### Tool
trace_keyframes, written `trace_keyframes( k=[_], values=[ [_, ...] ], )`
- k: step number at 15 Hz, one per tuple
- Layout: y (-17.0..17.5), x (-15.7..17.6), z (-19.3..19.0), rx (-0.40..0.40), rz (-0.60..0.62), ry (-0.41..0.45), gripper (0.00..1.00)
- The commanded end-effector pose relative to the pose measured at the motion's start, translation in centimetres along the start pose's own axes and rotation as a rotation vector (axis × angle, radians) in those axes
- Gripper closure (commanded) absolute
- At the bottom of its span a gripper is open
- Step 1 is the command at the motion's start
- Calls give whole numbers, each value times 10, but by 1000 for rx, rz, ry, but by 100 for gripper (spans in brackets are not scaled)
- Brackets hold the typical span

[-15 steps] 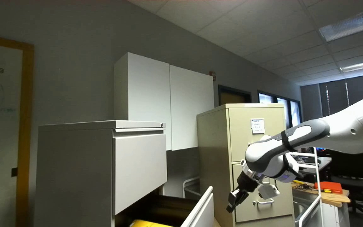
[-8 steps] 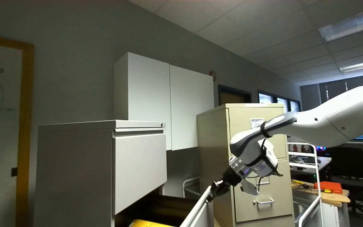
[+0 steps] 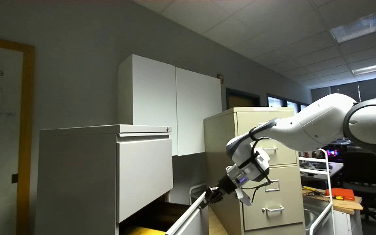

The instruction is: Close the bottom drawer

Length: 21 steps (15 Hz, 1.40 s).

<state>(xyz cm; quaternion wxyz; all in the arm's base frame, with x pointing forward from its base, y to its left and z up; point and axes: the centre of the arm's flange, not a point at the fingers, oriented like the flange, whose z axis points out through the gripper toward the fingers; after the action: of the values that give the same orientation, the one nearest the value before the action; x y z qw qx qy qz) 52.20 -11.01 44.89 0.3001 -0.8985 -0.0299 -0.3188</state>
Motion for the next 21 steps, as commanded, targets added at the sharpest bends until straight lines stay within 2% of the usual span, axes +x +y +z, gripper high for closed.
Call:
trace_keyframes(
  k=[1, 21],
  values=[
    [-8, 47, 33, 58, -22, 6, 100],
    [-27, 155, 140, 93, -71, -46, 100]
  ],
)
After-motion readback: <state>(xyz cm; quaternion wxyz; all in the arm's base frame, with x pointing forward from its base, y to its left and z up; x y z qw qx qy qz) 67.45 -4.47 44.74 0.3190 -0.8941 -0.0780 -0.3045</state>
